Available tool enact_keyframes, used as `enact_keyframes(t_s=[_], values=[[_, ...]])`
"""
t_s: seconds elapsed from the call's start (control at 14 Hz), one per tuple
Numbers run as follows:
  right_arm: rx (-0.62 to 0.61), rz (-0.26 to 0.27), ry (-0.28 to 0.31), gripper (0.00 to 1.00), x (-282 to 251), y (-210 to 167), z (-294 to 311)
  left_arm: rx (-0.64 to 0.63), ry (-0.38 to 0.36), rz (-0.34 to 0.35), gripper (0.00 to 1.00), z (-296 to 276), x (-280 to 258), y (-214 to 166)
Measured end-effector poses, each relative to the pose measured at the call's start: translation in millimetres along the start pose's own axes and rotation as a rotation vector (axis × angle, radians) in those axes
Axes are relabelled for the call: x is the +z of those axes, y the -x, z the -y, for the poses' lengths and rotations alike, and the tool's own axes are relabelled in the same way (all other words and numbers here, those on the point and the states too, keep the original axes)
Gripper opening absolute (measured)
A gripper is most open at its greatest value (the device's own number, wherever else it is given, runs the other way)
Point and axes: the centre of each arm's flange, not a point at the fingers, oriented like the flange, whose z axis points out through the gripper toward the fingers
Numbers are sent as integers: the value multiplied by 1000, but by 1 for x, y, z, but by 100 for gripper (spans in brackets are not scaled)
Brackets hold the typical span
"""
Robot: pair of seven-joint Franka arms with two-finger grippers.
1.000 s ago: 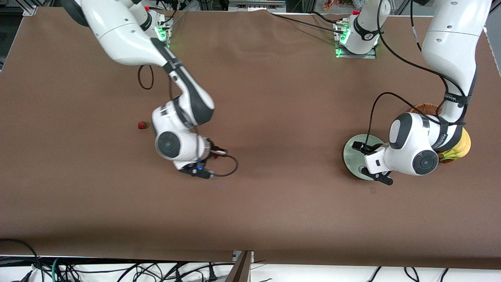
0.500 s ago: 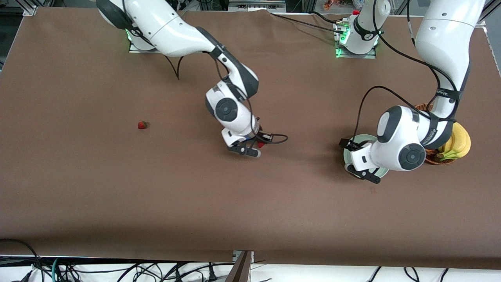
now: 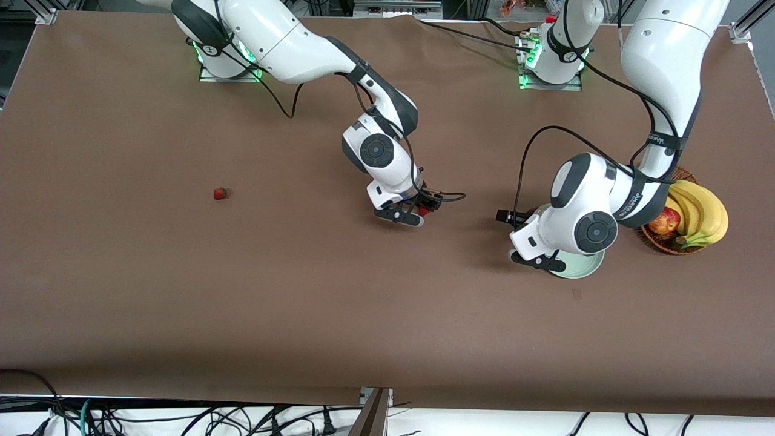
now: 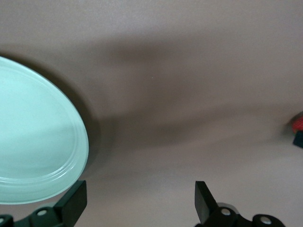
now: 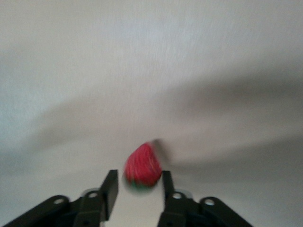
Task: Collect all strawberries into plate
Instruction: 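Set the second strawberry mid-table with the right gripper while the left withdraws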
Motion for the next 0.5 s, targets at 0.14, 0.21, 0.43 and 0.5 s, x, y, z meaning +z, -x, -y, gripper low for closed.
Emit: enact_keyframes(t_s=[0.14, 0.21, 0.43, 0.5], values=[[13, -37, -2, 74, -18, -27, -4, -17, 4, 8, 100, 0, 4, -1], [18, -47, 7, 83, -36, -48, -9, -37, 14, 14, 100, -3, 7, 0], [-60, -8, 99, 100, -109, -128, -52, -123, 53, 32, 100, -24, 13, 2], [-100, 22, 134, 100, -134, -156, -75, -163, 60, 30, 100, -39, 16, 2]])
